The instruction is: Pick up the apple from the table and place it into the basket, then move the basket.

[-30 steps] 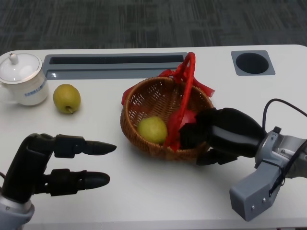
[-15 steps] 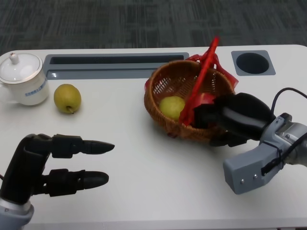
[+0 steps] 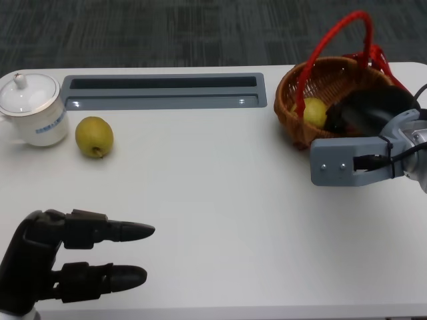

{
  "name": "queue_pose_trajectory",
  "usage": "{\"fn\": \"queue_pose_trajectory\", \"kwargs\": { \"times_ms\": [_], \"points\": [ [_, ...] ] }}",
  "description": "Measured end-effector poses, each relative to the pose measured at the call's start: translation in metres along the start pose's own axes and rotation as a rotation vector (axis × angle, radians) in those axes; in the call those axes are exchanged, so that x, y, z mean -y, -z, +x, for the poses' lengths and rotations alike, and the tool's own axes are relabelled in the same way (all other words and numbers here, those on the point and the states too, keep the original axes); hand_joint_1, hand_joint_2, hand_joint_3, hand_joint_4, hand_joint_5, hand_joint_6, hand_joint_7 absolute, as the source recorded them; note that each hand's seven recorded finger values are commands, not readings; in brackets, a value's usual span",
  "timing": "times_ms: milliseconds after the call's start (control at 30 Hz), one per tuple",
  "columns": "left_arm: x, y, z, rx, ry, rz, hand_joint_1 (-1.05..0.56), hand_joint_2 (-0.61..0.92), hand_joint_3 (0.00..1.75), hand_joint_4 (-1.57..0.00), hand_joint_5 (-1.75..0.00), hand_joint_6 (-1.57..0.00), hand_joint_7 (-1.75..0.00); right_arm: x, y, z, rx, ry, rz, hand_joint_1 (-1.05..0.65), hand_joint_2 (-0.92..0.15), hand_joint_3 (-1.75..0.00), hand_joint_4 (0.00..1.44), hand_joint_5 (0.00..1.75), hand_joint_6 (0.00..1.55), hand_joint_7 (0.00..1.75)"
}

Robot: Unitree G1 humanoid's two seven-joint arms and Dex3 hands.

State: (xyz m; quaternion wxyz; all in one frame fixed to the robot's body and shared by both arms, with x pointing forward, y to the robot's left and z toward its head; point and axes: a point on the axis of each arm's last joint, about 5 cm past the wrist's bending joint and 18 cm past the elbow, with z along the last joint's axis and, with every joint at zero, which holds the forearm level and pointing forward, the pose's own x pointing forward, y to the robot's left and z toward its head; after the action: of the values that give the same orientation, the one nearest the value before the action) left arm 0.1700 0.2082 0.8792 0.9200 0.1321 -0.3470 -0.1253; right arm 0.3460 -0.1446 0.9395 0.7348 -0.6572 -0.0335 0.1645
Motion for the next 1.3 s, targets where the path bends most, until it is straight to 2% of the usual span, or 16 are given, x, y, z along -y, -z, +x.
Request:
{"fn": "queue_pose_trajectory", "kwargs": {
  "times_ms": [200,300,333,433,467,533,567,600,667,767,800,933,1167,1300],
  "points": [
    [-0.002,-0.006,-0.007,0.007,0.01,0.001,-0.52,0.7,0.0,-1.31,-0.01,-1.18,0.0,0.004,0.011,-0.002,-0.102,0.013,0.044,-0.29,-0.84,0.0,0.94,0.71,1.18,0.05],
    [-0.005,-0.006,-0.008,0.017,0.028,0.014,-0.52,0.71,0.01,-1.3,0.0,-1.16,0.0,0.007,0.015,-0.002,-0.144,0.008,0.054,-0.32,-0.86,-0.01,0.97,0.52,1.15,0.01],
    [-0.005,-0.007,-0.008,0.019,0.034,0.017,-0.52,0.72,0.01,-1.3,0.0,-1.16,0.0,0.008,0.016,-0.002,-0.161,0.005,0.061,-0.33,-0.87,-0.01,0.97,0.54,1.15,0.02],
    [-0.006,-0.006,-0.009,0.02,0.046,0.015,-0.49,0.72,0.0,-1.29,0.0,-1.15,0.0,0.01,0.017,-0.002,-0.197,0.0,0.071,-0.31,-0.88,0.0,0.9,0.8,1.21,0.04],
    [-0.006,-0.006,-0.01,0.019,0.047,0.011,-0.48,0.72,0.0,-1.29,0.0,-1.14,0.0,0.01,0.018,-0.002,-0.2,0.0,0.073,-0.31,-0.88,0.0,0.89,0.78,1.21,0.03],
    [-0.006,-0.005,-0.011,0.018,0.048,0.0,-0.46,0.71,0.0,-1.29,0.0,-1.14,0.0,0.01,0.019,-0.003,-0.197,-0.002,0.078,-0.3,-0.87,0.0,0.9,0.46,1.09,0.01],
    [-0.006,-0.005,-0.011,0.017,0.051,-0.004,-0.45,0.71,0.0,-1.29,0.0,-1.14,0.0,0.011,0.019,-0.003,-0.193,-0.004,0.085,-0.31,-0.86,0.0,0.88,0.28,0.99,0.01],
    [-0.006,-0.005,-0.011,0.017,0.054,-0.008,-0.45,0.71,0.0,-1.29,0.0,-1.14,0.0,0.011,0.02,-0.003,-0.19,-0.007,0.096,-0.34,-0.84,0.0,0.83,0.15,0.86,0.0],
    [-0.005,-0.005,-0.011,0.016,0.057,-0.012,-0.45,0.71,0.0,-1.3,-0.01,-1.15,-0.01,0.013,0.023,-0.004,-0.19,-0.021,0.123,-0.51,-0.79,0.0,0.63,0.04,0.62,0.0],
    [-0.005,-0.004,-0.011,0.014,0.056,-0.015,-0.46,0.71,0.0,-1.3,-0.01,-1.16,-0.01,0.014,0.025,-0.005,-0.197,-0.05,0.148,-0.85,-0.74,0.0,0.37,0.0,0.36,0.0],
    [-0.005,-0.004,-0.011,0.013,0.057,-0.016,-0.46,0.71,0.0,-1.3,-0.01,-1.16,-0.01,0.014,0.025,-0.005,-0.199,-0.059,0.152,-0.92,-0.74,0.0,0.31,0.0,0.3,0.0],
    [-0.004,-0.002,-0.009,0.009,0.062,-0.022,-0.47,0.72,0.0,-1.31,-0.01,-1.17,-0.01,0.015,0.026,-0.005,-0.2,-0.092,0.172,-1.03,-0.77,-0.01,0.14,0.0,0.16,0.0],
    [-0.004,0.002,-0.004,0.02,0.066,-0.023,-0.49,0.72,0.0,-1.31,-0.01,-1.17,-0.01,0.018,0.03,-0.006,-0.183,-0.107,0.235,-1.04,-0.79,-0.01,0.12,0.01,0.12,0.01],
    [-0.003,0.004,0.001,0.043,0.065,-0.019,-0.51,0.73,0.0,-1.3,0.0,-1.16,-0.01,0.022,0.035,-0.008,-0.163,-0.09,0.267,-0.96,-0.78,0.0,0.19,0.03,0.17,0.02]
  ]
}}
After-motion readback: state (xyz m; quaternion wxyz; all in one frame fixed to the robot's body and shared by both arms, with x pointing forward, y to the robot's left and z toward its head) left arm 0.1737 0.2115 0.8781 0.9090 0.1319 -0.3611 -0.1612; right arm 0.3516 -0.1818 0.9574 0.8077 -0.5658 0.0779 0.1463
